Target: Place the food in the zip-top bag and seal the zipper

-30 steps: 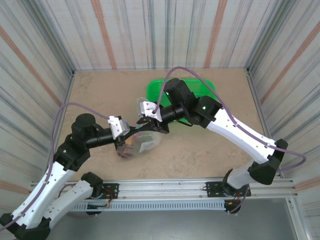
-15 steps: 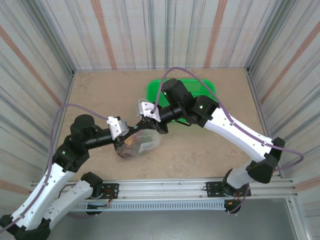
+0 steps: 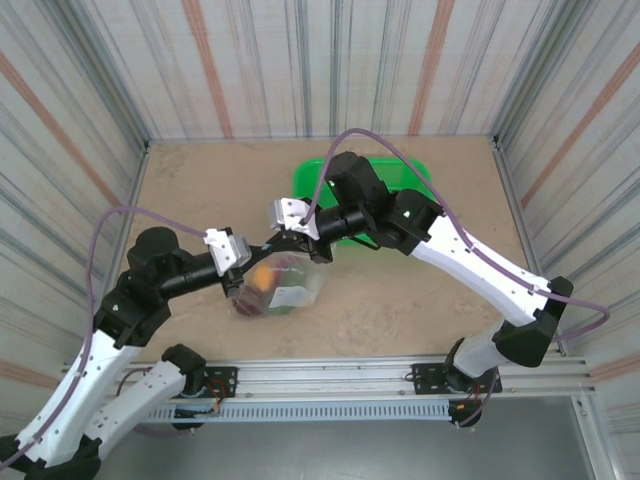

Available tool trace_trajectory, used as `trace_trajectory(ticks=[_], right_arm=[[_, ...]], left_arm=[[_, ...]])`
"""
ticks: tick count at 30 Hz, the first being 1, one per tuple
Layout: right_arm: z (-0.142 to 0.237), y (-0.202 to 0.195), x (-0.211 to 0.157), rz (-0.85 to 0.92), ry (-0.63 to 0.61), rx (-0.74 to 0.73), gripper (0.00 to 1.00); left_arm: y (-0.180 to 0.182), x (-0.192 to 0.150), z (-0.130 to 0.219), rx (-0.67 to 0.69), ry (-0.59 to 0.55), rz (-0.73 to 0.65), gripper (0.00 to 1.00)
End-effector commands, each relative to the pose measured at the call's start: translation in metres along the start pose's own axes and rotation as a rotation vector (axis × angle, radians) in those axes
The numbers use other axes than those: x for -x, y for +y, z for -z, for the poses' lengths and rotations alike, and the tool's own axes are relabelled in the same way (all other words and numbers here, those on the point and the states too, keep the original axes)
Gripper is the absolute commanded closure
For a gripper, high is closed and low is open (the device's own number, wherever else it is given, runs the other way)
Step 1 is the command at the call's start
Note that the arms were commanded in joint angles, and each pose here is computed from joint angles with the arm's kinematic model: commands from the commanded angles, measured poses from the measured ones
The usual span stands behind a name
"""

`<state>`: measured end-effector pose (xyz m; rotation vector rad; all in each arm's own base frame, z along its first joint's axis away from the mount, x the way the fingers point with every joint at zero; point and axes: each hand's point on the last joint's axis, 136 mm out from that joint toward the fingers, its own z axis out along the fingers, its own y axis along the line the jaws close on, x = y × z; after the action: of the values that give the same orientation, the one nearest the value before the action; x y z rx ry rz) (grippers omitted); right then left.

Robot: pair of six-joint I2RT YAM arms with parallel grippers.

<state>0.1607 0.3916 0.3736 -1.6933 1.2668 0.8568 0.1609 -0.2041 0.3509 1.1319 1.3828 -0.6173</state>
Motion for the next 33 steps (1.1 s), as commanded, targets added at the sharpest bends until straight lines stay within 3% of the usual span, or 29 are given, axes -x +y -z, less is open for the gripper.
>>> trace_trajectory(ticks=[1, 12, 24, 33], right_arm=[[0.023, -0.02, 0.016, 0.014, 0.005, -0.126, 1.0], [0.034, -0.035, -0.022, -0.065, 0.125, -0.215, 1.0], [0.058, -0.041, -0.059, -0.167, 0.132, -0.292, 1.0], [0.074, -0.047, -0.079, -0.243, 0.121, -0.346, 1.0]], left_arm=[[0.004, 0.034, 0.017, 0.039, -0.079, -0.077, 1.0], [0.021, 0.037, 0.022, 0.153, -0.093, -0.081, 1.0], [0.041, 0.026, 0.027, 0.28, -0.063, -0.08, 1.0], [0.058, 0.027, 0.049, 0.44, -0.078, -0.105, 1.0]])
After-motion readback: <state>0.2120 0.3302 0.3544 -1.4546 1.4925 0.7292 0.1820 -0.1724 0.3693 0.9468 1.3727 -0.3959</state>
